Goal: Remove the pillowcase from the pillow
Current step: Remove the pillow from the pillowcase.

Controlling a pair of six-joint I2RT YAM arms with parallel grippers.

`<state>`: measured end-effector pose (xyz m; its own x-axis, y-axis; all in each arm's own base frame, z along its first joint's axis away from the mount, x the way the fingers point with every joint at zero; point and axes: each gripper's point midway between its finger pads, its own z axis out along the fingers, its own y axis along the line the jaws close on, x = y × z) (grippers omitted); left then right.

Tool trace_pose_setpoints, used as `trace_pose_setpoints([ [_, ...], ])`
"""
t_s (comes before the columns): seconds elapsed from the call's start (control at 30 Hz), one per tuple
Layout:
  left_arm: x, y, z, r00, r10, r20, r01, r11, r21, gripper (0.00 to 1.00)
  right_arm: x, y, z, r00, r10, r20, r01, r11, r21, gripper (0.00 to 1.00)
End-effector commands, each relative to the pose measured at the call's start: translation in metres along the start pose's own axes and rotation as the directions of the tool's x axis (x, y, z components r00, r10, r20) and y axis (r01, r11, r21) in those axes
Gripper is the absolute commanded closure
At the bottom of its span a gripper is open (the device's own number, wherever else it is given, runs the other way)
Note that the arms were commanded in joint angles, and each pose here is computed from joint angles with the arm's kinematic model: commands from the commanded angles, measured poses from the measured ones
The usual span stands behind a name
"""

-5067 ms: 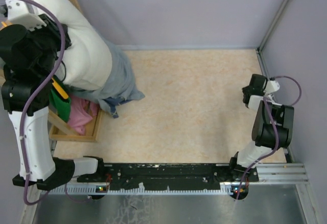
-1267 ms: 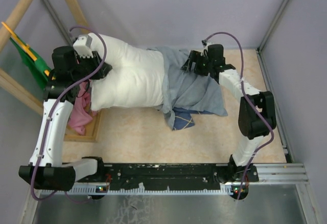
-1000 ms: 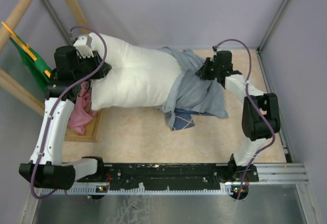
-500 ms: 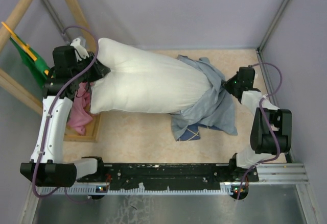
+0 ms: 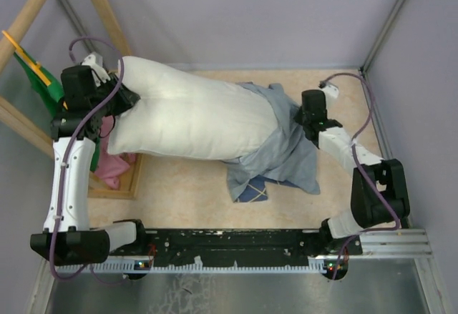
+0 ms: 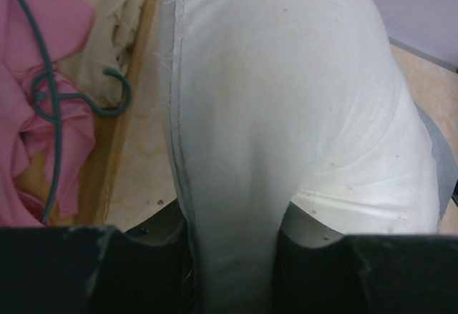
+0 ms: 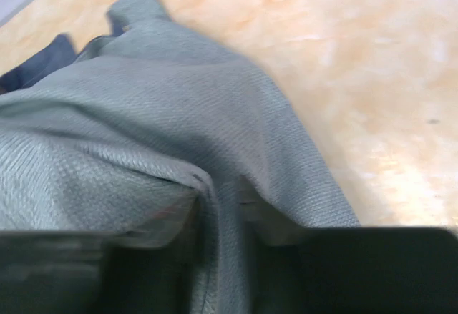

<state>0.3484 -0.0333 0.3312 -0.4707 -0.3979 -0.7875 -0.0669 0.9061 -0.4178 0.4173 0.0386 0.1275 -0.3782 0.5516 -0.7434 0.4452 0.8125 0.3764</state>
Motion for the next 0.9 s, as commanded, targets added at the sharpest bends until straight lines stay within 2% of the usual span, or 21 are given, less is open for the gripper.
trace_pose_setpoints([
  [0.0, -0.066, 0.027, -0.024, 0.958, 0.052, 0.283, -0.009, 0.989, -0.149, 1.00, -0.045, 0.059, -0.037, 0.937, -0.303, 0.173, 0.322, 0.942, -0.093, 0.55],
  [0.07, -0.067, 0.028, -0.025, 0.956, 0.063, 0.287, -0.018, 0.987, -0.157, 1.00, -0.033, 0.091, -0.051, 0.925, -0.347, 0.153, 0.377, 0.883, -0.281, 0.20],
  [0.13, -0.066, 0.029, -0.026, 0.956, 0.071, 0.285, -0.026, 0.987, -0.159, 1.00, -0.031, 0.102, -0.065, 0.948, -0.286, 0.140, 0.318, 0.830, -0.457, 0.04],
  [0.17, -0.066, 0.029, -0.025, 0.956, 0.074, 0.283, -0.030, 0.987, -0.159, 1.00, -0.026, 0.091, -0.065, 0.972, -0.211, 0.099, 0.232, 0.823, -0.519, 0.01],
  [0.23, -0.063, 0.030, -0.024, 0.958, 0.074, 0.276, -0.031, 0.987, -0.158, 1.00, -0.036, 0.064, -0.064, 0.999, -0.014, 0.035, 0.031, 0.813, -0.582, 0.01],
  [0.27, -0.060, 0.030, -0.022, 0.960, 0.073, 0.270, -0.032, 0.988, -0.154, 1.00, -0.040, 0.044, -0.055, 0.998, 0.058, 0.005, -0.046, 0.828, -0.559, 0.01],
  [0.3, -0.059, 0.031, -0.021, 0.961, 0.071, 0.268, -0.031, 0.988, -0.151, 1.00, -0.034, 0.031, -0.045, 0.997, 0.074, -0.032, -0.080, 0.849, -0.522, 0.01],
  [0.37, -0.056, 0.030, -0.018, 0.962, 0.066, 0.264, -0.030, 0.990, -0.139, 1.00, -0.015, 0.009, -0.028, 0.996, 0.010, -0.089, -0.046, 0.908, -0.416, 0.01],
  [0.47, -0.053, 0.028, -0.013, 0.966, 0.061, 0.252, -0.030, 0.992, -0.125, 1.00, 0.013, -0.008, -0.013, 0.982, -0.032, -0.187, -0.036, 0.938, -0.344, 0.01],
  [0.73, -0.047, 0.027, -0.009, 0.971, 0.056, 0.232, -0.032, 0.994, -0.105, 1.00, 0.077, -0.012, 0.001, 0.928, -0.138, -0.346, 0.021, 0.947, -0.322, 0.01],
  [0.87, -0.046, 0.027, -0.009, 0.972, 0.056, 0.230, -0.032, 0.994, -0.105, 1.00, 0.102, 0.003, -0.002, 0.904, -0.168, -0.392, 0.009, 0.926, -0.377, 0.01],
])
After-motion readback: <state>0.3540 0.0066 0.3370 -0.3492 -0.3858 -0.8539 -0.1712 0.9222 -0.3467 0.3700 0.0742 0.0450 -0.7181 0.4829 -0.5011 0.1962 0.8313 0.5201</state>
